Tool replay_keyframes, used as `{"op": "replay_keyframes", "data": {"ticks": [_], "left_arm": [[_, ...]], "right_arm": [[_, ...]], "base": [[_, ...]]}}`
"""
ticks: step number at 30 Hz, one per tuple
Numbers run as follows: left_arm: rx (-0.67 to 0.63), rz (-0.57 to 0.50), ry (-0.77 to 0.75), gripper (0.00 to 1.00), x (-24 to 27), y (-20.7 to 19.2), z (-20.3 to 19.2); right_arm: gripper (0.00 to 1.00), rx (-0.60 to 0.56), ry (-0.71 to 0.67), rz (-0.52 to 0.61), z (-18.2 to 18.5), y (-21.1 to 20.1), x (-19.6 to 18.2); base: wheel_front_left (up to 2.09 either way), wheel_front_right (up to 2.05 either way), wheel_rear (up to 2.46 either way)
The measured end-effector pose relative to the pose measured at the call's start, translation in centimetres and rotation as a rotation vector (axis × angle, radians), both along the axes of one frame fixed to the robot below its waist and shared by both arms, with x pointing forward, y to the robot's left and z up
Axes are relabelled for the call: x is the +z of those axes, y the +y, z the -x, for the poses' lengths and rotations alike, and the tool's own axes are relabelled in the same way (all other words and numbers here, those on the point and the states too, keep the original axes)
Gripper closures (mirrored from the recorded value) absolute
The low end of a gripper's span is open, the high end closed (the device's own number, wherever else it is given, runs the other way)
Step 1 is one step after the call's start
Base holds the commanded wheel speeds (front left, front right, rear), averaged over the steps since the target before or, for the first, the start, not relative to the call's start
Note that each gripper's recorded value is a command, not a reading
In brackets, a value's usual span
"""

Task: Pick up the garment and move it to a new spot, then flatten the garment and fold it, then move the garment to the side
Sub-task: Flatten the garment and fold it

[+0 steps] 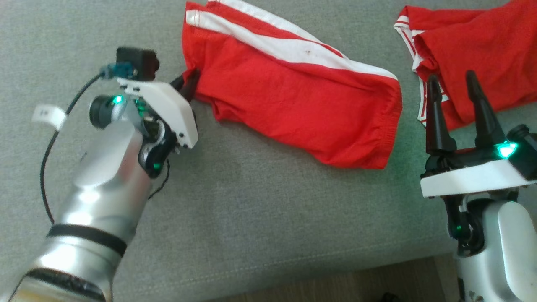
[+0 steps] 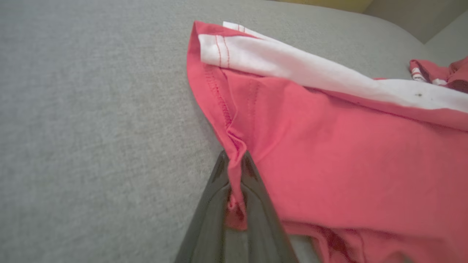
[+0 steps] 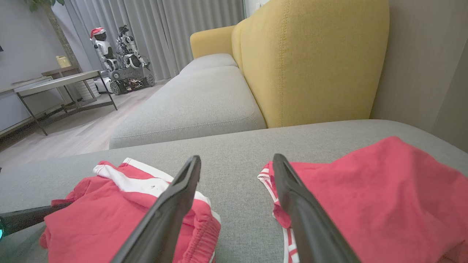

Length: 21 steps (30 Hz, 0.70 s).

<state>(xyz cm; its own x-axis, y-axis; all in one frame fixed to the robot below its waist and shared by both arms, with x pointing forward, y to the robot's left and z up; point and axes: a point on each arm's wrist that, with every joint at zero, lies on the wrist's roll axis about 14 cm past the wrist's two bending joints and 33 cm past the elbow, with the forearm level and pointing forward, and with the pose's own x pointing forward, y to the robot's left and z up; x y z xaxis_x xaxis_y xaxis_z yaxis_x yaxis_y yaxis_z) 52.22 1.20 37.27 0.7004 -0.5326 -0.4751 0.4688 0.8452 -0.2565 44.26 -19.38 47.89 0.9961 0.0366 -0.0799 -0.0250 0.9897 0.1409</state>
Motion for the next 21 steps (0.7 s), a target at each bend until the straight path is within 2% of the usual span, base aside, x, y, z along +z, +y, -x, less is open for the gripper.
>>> {"op": "replay_keyframes", "data": {"ticks": [3, 8, 15, 21], "left_arm": [[0.044, 0.042, -0.002, 1.0, 0.0, 0.6, 0.8], [0.185, 0.11, -0.038, 1.0, -0.1, 3.9, 3.5], [0.363, 0.13, -0.022, 1.0, -0.2, 8.1, 8.5], [0.438, 0.136, 0.015, 1.0, 0.1, 9.2, 11.8]], "right_arm": [[0.0, 0.002, -0.009, -0.002, 0.0, 0.1, 0.3], [0.0, 0.031, -0.008, -0.017, -0.1, 1.2, 0.6], [0.0, 0.062, 0.017, -0.034, 0.1, 2.3, 0.4], [0.0, 0.082, 0.02, -0.034, 0.4, 3.0, 0.7]], "base": [[0.0, 0.0, 0.0], [0.0, 0.0, 0.0], [0.0, 0.0, 0.0], [0.0, 0.0, 0.0]]}}
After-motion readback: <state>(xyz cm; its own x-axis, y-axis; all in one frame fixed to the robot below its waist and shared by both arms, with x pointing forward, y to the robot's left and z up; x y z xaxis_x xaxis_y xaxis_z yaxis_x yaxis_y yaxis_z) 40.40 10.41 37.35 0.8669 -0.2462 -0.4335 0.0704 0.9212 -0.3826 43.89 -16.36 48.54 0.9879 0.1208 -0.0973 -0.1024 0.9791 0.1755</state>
